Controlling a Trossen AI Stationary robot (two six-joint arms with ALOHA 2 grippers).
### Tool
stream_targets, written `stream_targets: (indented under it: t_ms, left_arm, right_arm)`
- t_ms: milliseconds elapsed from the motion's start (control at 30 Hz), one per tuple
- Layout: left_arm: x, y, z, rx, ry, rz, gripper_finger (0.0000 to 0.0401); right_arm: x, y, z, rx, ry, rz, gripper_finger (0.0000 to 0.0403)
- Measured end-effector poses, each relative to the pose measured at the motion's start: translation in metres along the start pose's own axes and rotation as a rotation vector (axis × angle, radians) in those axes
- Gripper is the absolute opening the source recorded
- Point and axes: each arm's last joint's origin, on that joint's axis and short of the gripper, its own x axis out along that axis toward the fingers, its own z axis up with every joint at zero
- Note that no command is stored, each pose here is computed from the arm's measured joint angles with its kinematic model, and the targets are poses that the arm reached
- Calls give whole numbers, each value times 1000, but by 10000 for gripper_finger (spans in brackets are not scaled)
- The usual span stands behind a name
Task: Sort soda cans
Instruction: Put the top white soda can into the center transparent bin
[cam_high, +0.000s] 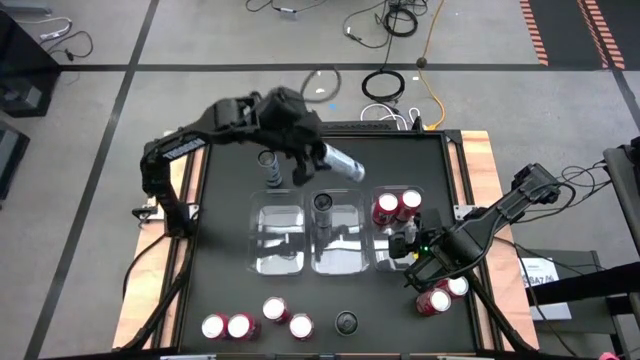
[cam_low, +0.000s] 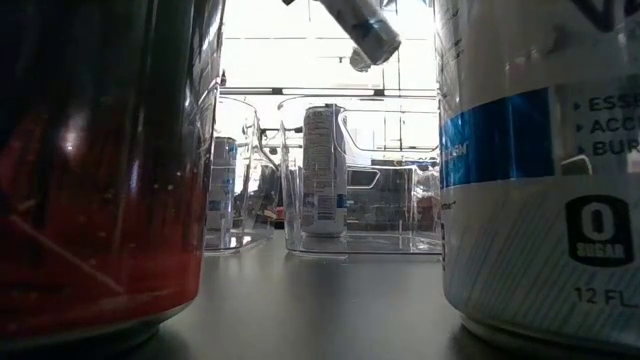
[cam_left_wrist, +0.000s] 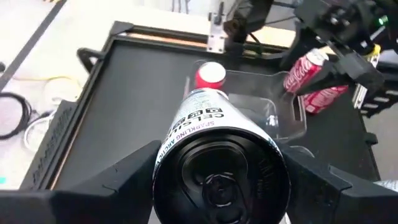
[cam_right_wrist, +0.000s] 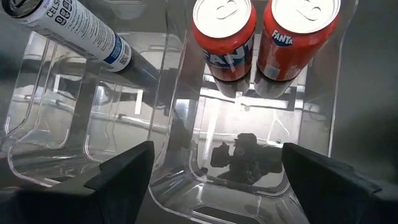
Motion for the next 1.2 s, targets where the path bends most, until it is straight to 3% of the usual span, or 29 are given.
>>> stream_targets:
  t_ms: [500, 633, 1200]
  left_arm:
    - [100, -34, -28, 81, 315, -43, 281]
    - [122, -39, -36, 117, 376, -11, 281]
    - [195, -37, -68, 206, 546, 69, 281]
  right_arm:
    - [-9, -2, -21, -38, 53, 87, 345]
    - [-7, 0, -30, -57, 56, 90, 345]
    - [-2, 7, -48, -66, 80, 121, 345]
